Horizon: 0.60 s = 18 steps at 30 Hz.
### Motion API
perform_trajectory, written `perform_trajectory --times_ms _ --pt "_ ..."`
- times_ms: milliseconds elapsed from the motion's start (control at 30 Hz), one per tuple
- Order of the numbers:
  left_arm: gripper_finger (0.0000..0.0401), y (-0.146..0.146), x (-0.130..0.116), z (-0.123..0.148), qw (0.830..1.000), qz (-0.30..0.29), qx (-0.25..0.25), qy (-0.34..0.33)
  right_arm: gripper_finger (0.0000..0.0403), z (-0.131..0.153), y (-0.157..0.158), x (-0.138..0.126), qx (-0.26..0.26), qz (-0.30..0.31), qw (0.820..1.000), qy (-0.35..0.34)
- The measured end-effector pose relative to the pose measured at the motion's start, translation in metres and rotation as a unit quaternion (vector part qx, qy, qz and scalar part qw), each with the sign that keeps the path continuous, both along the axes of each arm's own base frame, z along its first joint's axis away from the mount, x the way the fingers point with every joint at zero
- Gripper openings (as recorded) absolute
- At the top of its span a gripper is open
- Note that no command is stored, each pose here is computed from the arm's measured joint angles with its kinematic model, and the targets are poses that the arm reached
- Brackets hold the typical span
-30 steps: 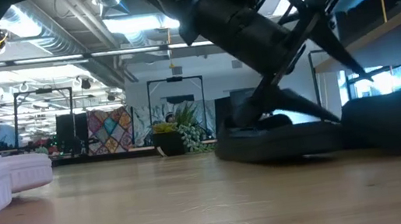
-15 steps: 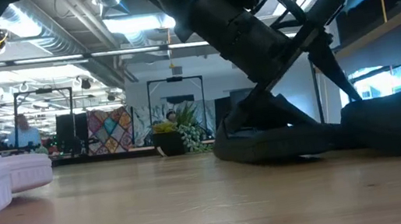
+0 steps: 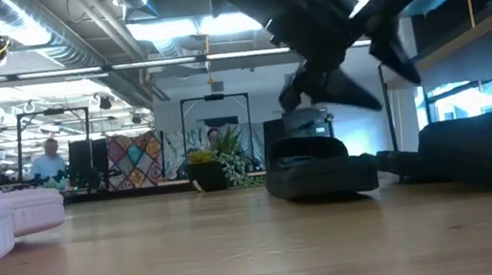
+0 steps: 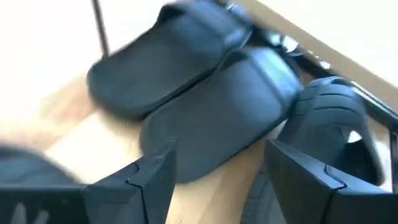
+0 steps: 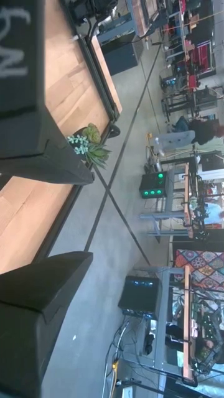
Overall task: Pick and place slides into the shelf
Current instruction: Put the black slides under the shelf
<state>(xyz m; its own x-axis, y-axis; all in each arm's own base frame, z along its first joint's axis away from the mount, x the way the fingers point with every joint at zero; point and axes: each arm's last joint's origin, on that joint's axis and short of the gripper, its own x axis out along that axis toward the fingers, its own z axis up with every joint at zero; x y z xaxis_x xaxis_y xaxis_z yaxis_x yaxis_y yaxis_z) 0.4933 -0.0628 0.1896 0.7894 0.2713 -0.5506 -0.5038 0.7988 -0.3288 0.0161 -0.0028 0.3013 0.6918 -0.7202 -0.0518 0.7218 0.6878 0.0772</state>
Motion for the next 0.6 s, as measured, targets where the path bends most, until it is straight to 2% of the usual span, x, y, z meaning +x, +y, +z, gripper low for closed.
perform_trajectory --times_ms 167,267,467,600 --pt "0.0227 -0.007 0.002 0.004 0.995 -0.007 0.100 -0.008 0.0188 0.000 0.000 0.000 0.000 0.000 1.000 0.000" --pt "0.0227 -0.007 0.003 0.005 0.990 -0.009 0.141 -0.005 0.0188 0.000 0.000 0.000 0.000 0.000 1.000 0.000" --pt "0.0227 -0.004 0.007 0.004 0.986 -0.019 0.166 -0.011 0.0188 0.000 0.000 0.000 0.000 0.000 1.000 0.000" --pt "0.0227 -0.007 0.016 -0.005 0.983 -0.062 0.166 -0.046 0.0188 0.000 0.000 0.000 0.001 0.000 1.000 0.000"
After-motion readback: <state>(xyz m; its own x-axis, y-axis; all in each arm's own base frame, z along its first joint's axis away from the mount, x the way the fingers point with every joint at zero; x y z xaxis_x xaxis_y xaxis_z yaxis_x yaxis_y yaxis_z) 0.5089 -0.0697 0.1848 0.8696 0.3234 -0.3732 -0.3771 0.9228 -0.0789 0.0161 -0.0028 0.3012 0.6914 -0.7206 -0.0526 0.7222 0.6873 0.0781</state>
